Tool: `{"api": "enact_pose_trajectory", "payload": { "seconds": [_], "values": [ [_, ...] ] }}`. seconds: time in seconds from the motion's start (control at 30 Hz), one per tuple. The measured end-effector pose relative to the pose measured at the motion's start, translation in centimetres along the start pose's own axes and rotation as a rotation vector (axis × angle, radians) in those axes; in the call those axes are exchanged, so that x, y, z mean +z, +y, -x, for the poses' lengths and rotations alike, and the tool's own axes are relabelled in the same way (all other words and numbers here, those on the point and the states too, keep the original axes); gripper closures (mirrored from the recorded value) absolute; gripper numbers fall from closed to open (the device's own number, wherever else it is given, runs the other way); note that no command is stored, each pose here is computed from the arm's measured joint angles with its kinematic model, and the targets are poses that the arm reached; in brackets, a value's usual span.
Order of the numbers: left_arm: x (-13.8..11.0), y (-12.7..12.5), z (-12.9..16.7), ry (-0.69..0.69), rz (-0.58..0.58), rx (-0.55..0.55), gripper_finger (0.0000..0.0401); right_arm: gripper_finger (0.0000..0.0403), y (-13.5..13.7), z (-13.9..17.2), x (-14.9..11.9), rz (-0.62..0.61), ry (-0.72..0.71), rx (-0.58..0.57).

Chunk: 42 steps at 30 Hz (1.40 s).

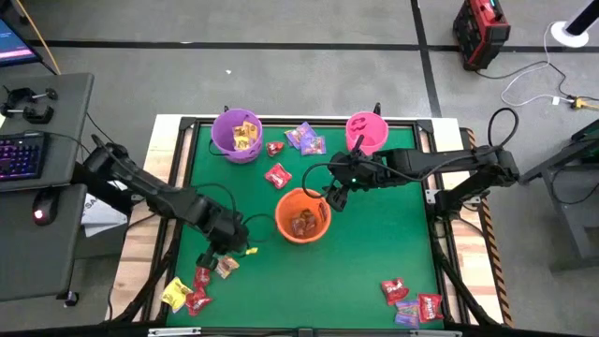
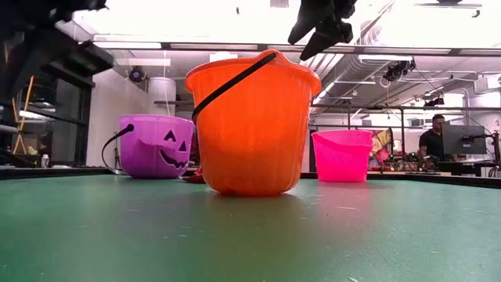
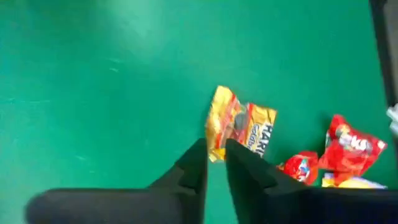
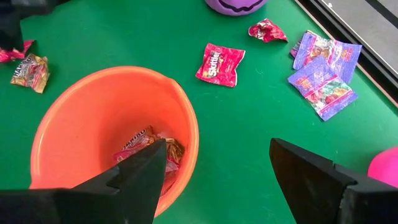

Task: Sort candy by brand, put in halloween buckets
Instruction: Put the yellow-red candy into the orange bucket

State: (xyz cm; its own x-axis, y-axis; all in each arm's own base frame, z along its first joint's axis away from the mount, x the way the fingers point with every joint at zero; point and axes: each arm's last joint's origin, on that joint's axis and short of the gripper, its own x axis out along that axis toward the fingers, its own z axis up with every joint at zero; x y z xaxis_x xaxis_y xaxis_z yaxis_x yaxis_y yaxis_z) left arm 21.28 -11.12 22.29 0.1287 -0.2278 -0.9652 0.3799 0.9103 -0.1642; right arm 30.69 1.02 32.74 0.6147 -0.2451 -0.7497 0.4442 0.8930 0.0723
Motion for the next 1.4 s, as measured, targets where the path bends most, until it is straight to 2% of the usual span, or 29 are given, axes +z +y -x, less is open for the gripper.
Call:
{"api": "enact_pose_trajectory", "payload": {
  "seconds": [0.17, 0.37, 0.5, 0.67, 0.8, 0.9, 1.0, 1.1, 1.13, 1.23, 1.4],
  "values": [
    [-0.2, -0.8, -2.4, 0.086, -0.033, 0.003, 0.0274, 0.0124, 0.0, 0.0, 0.0, 0.001, 0.000, 0.000],
    [-0.2, -0.6, -4.8, 0.172, 0.006, 0.018, 0.0193, 0.0124, 0.0, 0.0, 0.0, 0.000, 0.000, 0.000],
    [0.0, -0.5, -5.9, 0.202, 0.010, 0.022, 0.0163, 0.0124, 0.0, 0.0, 0.0, 0.000, 0.000, 0.000],
    [0.2, -0.4, -7.1, 0.232, 0.025, 0.026, 0.0158, 0.0124, 0.0, 0.0, 0.0, -0.004, -0.001, 0.000],
    [0.2, -0.3, -8.1, 0.271, 0.030, 0.028, 0.0170, 0.0124, 0.0, 0.0, 0.0, -0.016, 0.000, 0.000],
    [0.3, -0.2, -8.6, 0.287, 0.030, 0.033, 0.0197, 0.0124, 0.0, 0.0, 0.0, -0.023, 0.000, 0.000],
    [0.3, -0.2, -8.5, 0.285, 0.030, 0.044, 0.0259, 0.0124, 0.0, 0.0, -0.1, -0.022, 0.004, -0.003],
    [0.2, -0.3, -8.1, 0.269, 0.037, 0.031, 0.0359, 0.0124, -0.1, 0.0, -0.1, -0.019, 0.014, -0.007],
    [0.2, -0.3, -7.8, 0.261, 0.044, 0.025, 0.0379, 0.0124, -0.1, 0.0, -0.2, -0.017, 0.018, -0.010],
    [0.2, 0.1, -6.7, 0.231, 0.081, 0.030, 0.0391, 0.0124, -0.1, 0.0, -0.3, -0.014, 0.028, -0.014],
    [-0.4, 1.2, -2.3, 0.088, 0.170, 0.058, 0.0400, 0.0124, -0.2, 0.0, -0.3, 0.002, 0.032, -0.016]
  ]
}}
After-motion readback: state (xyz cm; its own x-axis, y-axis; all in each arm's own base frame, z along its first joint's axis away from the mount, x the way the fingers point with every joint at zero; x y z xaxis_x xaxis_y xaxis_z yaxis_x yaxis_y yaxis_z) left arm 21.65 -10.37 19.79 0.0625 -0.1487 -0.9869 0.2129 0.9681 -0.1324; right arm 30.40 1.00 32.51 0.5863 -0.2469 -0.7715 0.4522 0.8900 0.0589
